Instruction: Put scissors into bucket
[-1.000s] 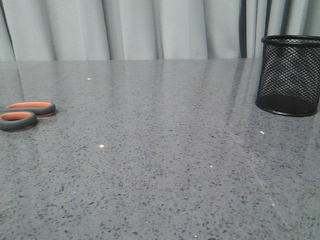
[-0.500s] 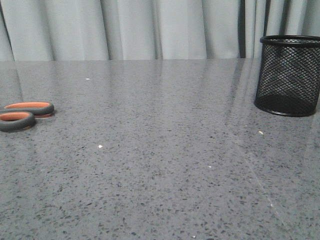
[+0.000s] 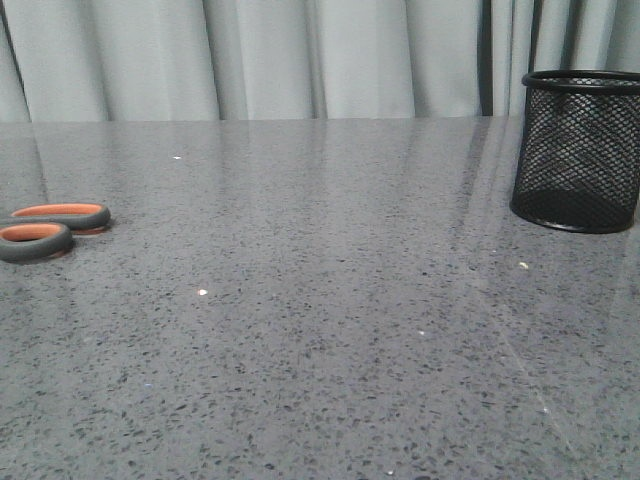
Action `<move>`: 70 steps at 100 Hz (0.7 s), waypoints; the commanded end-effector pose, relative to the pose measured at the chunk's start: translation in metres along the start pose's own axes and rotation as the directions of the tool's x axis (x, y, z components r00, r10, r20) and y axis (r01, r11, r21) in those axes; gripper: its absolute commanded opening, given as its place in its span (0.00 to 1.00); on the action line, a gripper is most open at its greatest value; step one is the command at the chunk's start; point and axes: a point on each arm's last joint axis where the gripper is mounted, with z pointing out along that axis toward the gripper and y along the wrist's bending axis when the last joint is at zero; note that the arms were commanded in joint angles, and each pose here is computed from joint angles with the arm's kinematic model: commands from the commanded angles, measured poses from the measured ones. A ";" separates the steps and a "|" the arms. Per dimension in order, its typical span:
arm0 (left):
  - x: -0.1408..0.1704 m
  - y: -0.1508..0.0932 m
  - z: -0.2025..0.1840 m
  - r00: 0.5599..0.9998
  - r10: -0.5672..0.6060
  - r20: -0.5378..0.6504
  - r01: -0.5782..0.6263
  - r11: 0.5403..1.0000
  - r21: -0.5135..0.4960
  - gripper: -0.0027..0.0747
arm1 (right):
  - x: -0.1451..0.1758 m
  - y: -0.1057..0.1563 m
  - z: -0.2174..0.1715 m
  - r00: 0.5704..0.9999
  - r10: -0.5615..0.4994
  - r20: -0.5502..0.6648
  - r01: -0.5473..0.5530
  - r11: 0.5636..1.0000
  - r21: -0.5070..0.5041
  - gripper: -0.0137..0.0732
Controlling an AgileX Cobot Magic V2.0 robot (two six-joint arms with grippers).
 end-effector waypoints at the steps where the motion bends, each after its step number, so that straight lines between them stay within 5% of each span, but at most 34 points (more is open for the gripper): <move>1: -0.020 0.005 0.006 0.987 0.155 -0.050 -0.154 0.988 0.022 0.50 | -0.015 -0.001 0.000 0.998 -0.015 0.068 0.014 1.000 0.006 0.68; 17: -0.033 0.008 0.036 0.892 0.378 -0.248 -0.347 0.924 0.162 0.50 | -0.015 0.000 0.000 0.998 -0.007 0.069 0.008 1.000 -0.020 0.71; 35: -0.043 0.007 0.075 0.699 0.628 -0.343 -0.517 0.774 0.366 0.50 | -0.015 0.001 0.000 0.997 0.009 0.075 -0.007 1.000 -0.026 0.71; 47: -0.045 0.013 0.095 0.599 0.684 -0.417 -0.547 0.729 0.410 0.50 | -0.016 0.001 0.000 0.996 0.016 0.083 -0.012 0.999 -0.045 0.71; 70: -0.046 0.015 0.120 0.575 0.694 -0.432 -0.507 0.717 0.477 0.49 | -0.016 0.003 -0.001 0.996 0.018 0.085 -0.010 0.996 -0.087 0.71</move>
